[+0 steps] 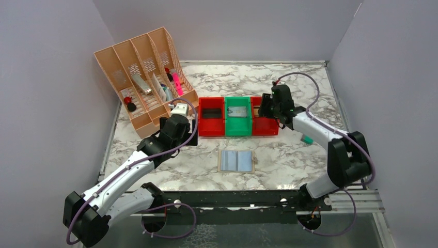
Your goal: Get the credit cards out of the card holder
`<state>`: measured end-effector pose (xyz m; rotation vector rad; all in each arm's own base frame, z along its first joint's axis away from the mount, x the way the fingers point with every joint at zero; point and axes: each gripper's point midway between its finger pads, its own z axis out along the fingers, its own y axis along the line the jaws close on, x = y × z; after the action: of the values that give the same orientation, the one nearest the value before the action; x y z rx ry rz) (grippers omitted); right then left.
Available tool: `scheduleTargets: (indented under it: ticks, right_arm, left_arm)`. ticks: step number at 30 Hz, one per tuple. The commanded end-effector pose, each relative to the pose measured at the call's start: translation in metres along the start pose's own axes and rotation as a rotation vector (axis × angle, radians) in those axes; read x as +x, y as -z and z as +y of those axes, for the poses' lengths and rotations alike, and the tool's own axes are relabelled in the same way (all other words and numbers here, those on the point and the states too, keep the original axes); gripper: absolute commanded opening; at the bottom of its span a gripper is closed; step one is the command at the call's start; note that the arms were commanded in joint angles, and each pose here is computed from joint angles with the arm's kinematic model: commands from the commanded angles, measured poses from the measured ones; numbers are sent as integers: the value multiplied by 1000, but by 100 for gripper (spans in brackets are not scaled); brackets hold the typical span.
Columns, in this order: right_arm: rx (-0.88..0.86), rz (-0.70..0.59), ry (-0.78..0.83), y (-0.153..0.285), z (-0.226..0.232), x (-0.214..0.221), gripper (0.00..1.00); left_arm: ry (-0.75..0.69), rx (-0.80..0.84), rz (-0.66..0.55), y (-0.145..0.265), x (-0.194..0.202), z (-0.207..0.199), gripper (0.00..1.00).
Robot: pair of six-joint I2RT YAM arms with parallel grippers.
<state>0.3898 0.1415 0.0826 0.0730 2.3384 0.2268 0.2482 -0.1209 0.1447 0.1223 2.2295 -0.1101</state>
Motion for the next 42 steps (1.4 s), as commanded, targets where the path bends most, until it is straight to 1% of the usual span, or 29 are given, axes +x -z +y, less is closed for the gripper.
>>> scheduleTargets:
  ticks: [1,4,9,15,20,27,33,40,42]
  right_arm:
    - [-98,-48,-8,37,16,-12,56]
    - [-152,-50,-21,57,28,-4,56]
    - [-201,-12,23,85,73,46,56]
    - [-195,23,106,108,124,117,56]
    - [-112,82,175,104,138,158,56]
    - [-91,125,236,95,158,182,57]
    - [-58,125,269,87,164,184,59]
    - [-5,179,306,74,150,206,59]
    - [10,191,307,71,145,212,57]
  left_arm:
    - [-4,-6,-8,-1,-3,2,99]
    - [-3,-3,-8,0,-3,1,99]
    - [6,-7,-16,1,-4,3,99]
    - [22,-26,-38,4,-8,7,99]
    - [37,-43,-64,8,-11,12,99]
    - [49,-60,-87,11,-14,16,99]
    - [47,-65,-84,10,-13,17,99]
    - [44,-65,-78,9,-12,17,99]
    - [43,-62,-75,8,-12,16,99]
